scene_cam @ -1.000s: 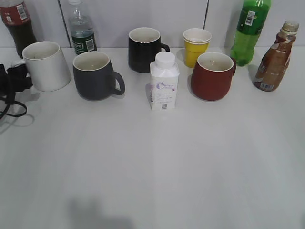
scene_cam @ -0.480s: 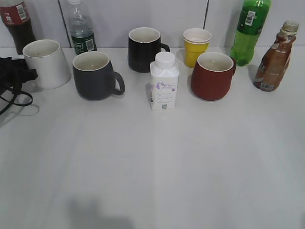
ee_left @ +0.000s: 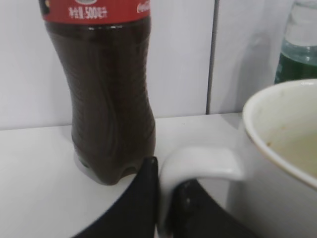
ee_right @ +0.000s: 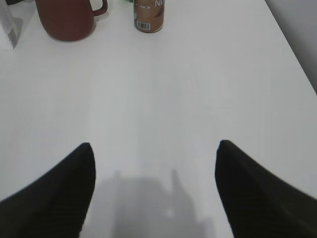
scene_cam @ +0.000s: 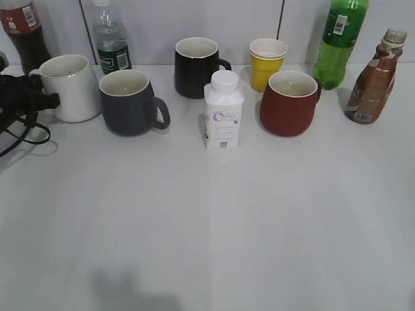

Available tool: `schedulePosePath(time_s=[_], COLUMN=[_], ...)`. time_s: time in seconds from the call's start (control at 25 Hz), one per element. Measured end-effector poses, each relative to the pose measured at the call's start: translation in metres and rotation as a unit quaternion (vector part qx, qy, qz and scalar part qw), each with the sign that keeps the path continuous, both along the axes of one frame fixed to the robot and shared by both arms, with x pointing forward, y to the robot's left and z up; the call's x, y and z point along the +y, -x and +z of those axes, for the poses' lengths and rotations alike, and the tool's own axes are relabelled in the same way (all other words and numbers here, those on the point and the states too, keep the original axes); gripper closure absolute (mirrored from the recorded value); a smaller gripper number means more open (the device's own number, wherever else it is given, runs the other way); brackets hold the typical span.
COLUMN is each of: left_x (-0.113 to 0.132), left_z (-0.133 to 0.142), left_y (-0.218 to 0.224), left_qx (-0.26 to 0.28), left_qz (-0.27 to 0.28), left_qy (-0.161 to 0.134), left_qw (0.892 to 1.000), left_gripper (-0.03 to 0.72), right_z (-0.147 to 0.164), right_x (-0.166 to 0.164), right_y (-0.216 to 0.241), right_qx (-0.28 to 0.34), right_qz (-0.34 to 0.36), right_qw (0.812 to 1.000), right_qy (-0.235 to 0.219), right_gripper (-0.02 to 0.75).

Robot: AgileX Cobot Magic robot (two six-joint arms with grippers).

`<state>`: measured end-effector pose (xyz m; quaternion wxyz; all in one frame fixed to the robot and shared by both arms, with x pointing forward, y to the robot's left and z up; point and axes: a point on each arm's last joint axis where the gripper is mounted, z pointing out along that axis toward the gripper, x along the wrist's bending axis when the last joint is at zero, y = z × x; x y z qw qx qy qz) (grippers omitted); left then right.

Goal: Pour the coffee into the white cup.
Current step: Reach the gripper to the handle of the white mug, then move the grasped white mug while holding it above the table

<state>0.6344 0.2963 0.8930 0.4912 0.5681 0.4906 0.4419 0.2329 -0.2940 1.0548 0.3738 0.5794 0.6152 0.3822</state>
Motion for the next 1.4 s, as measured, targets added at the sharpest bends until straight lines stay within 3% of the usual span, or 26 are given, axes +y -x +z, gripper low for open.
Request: schedulePosePath(time_s=[0.64,1.4], left_x=[-0.001,-0.003], left_z=[0.003,0.079], left_y=[0.001,0.073], left_qx=[-0.015,-0.073], left_qz=[-0.003,-0.008], left_qy=[-0.001,-0.005], left_qw=[1.000,0.997], left_gripper=[0.647,0.647], right_z=[0.000,0.000], right_x=[0.000,0.000], right_y=[0.000,0.000], right_qx=[0.000,0.000], right_qz=[0.000,0.000], right_qw=[1.000,1.000], right_qy=[0.000,0.000], right_gripper=[0.150,0.150])
